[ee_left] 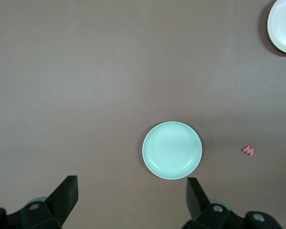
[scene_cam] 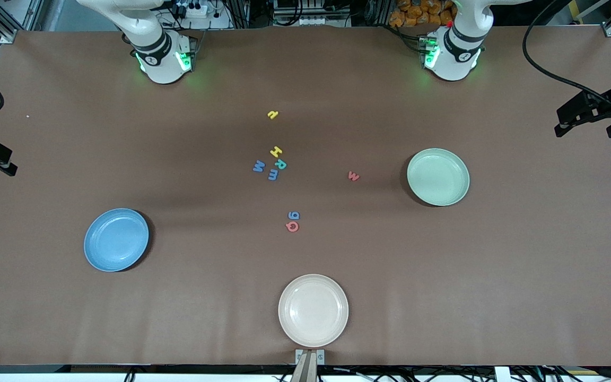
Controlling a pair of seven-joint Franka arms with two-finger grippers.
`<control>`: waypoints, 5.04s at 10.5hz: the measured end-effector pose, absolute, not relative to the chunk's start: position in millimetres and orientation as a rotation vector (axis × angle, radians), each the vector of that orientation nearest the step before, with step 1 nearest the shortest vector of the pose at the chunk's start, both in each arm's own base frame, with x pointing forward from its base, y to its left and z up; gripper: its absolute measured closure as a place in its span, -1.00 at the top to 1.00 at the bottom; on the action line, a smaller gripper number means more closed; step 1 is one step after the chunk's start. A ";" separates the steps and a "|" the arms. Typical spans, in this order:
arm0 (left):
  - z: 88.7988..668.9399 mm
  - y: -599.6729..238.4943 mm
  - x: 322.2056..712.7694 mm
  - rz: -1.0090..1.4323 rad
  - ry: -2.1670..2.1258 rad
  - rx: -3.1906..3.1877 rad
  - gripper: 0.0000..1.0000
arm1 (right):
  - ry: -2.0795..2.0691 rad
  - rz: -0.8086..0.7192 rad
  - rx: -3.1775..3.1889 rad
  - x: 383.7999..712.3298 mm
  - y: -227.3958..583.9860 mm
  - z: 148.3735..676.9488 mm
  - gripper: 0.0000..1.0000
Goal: Sort uppercase to blue plate, lowercase to green plate
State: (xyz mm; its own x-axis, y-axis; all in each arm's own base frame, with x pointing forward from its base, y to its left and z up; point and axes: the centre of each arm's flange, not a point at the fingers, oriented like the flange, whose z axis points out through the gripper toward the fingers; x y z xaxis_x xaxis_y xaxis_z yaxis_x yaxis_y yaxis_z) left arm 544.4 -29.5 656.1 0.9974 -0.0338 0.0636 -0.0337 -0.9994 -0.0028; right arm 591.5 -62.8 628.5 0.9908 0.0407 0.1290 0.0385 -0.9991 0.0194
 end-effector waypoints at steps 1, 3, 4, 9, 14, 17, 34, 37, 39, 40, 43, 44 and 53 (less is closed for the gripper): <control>656.2 -29.6 544.4 -0.100 0.053 -3.138 1.00 | 0.062 0.202 3.118 591.5 -62.7 628.5 1.00; 656.3 -29.9 544.4 -0.101 0.054 -3.138 1.00 | 0.062 0.202 3.118 591.4 -62.7 628.5 1.00; 657.5 -30.0 544.6 -0.107 0.054 -3.138 1.00 | 0.062 0.202 3.118 591.4 -62.8 628.5 1.00; 664.8 -30.6 544.8 -0.137 0.055 -3.139 1.00 | 0.062 0.202 3.118 591.4 -62.8 628.6 1.00; 652.4 -59.7 542.7 -0.095 0.137 -3.137 1.00 | 0.062 0.203 3.118 591.3 -62.9 628.7 1.00; 632.0 -101.5 536.8 -0.028 0.256 -3.128 1.00 | 0.062 0.203 3.117 591.2 -62.8 629.0 1.00; 424.9 -264.1 538.8 0.088 0.226 -3.269 1.00 | 0.060 0.204 3.117 591.0 -63.5 629.2 1.00; 365.2 -305.9 525.6 0.149 0.213 -3.280 1.00 | 0.060 0.203 3.117 591.0 -63.4 629.1 1.00; 320.2 -338.8 513.9 0.160 0.218 -3.234 1.00 | 0.060 0.203 3.117 591.0 -63.6 629.1 1.00; 298.6 -352.1 508.1 0.160 0.218 -3.213 1.00 | 0.060 0.203 3.117 591.0 -63.6 629.1 1.00; 247.7 -376.2 495.2 0.153 0.229 -3.174 1.00 | 0.059 0.203 3.117 590.9 -63.7 629.1 1.00; 235.3 -381.4 491.6 0.144 0.238 -3.161 1.00 | 0.059 0.203 3.117 590.9 -63.7 629.1 1.00; 168.7 -403.8 463.9 0.169 0.299 -3.096 1.00 | 0.060 0.203 3.117 590.9 -63.6 629.1 1.00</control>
